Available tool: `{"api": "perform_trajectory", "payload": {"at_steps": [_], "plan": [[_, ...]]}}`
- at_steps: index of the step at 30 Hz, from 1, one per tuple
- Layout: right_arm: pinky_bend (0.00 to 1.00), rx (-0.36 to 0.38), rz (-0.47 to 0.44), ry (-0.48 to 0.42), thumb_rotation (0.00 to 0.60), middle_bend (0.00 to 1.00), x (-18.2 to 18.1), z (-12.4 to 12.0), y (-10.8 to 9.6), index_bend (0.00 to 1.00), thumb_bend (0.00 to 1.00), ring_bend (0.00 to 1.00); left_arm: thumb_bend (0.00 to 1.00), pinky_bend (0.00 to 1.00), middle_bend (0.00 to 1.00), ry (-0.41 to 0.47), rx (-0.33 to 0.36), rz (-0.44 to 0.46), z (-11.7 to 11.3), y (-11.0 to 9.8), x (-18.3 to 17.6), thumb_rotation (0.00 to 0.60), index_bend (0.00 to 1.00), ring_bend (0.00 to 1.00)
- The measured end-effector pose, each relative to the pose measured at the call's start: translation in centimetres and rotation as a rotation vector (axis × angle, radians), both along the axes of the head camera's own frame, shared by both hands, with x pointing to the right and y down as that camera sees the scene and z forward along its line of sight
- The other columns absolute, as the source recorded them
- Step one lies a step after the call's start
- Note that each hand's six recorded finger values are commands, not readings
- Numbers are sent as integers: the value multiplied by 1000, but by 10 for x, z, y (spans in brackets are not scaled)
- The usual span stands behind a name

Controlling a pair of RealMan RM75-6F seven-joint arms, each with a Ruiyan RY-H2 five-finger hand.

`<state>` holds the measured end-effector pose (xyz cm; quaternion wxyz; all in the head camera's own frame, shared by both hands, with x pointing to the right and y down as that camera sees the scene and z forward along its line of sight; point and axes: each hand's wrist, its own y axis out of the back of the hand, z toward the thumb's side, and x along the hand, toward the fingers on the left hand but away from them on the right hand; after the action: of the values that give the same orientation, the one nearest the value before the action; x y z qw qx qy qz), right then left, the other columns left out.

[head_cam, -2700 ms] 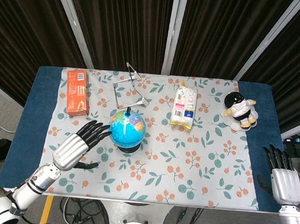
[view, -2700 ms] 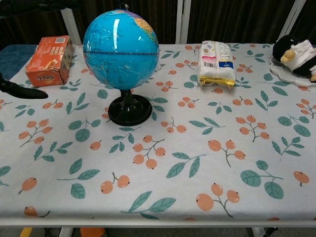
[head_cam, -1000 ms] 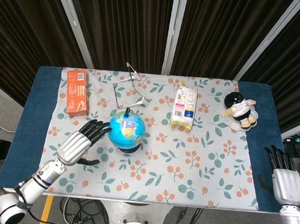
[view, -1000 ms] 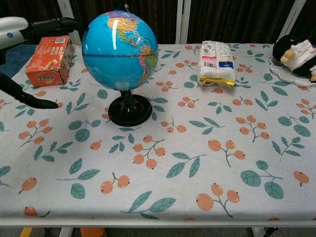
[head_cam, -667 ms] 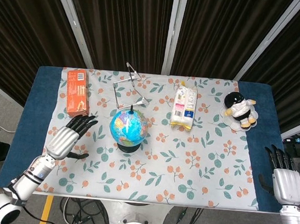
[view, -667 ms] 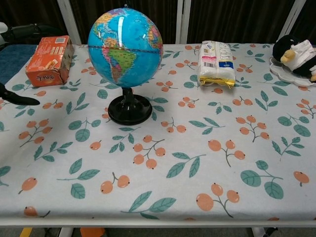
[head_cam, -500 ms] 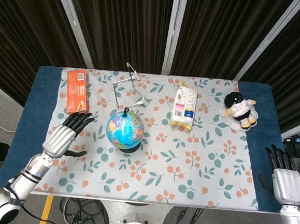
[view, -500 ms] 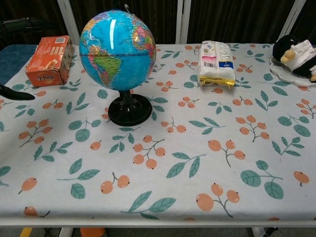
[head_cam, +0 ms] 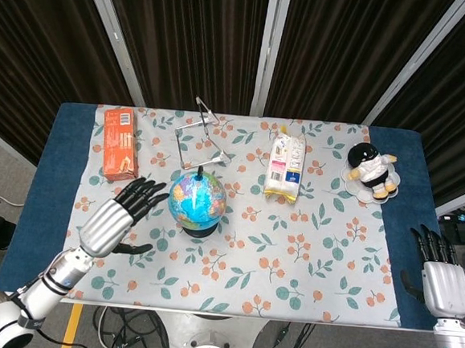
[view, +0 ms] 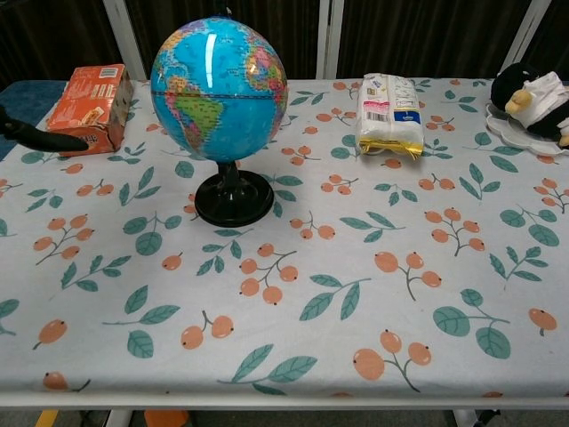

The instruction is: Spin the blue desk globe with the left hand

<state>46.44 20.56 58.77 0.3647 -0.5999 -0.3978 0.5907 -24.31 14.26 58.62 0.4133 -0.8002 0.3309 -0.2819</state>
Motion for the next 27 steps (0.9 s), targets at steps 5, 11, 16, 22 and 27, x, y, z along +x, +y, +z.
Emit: {"api": "perform_trajectory", "payload": {"at_steps": [5,11,16,22,27], "plan": [[0,-3,4,0,600,0,2,1,0,0,279,0,38,0,19,3,-23,58,4,6,18,600,68,0],[0,-6,6,0,600,0,2,2,1,0,279,0,38,0,19,2,-60,93,14,12,32,600,68,0],[0,-5,8,0,600,0,3,1,1,0,280,0,38,0,19,-7,-71,89,20,13,32,600,68,0],[0,-7,6,-2,600,0,3,2,1,0,279,0,39,0,19,-17,-81,78,24,12,28,600,68,0],[0,-6,8,0,600,0,3,2,1,0,279,0,39,0,19,-38,-95,46,31,9,17,600,69,0]]}}
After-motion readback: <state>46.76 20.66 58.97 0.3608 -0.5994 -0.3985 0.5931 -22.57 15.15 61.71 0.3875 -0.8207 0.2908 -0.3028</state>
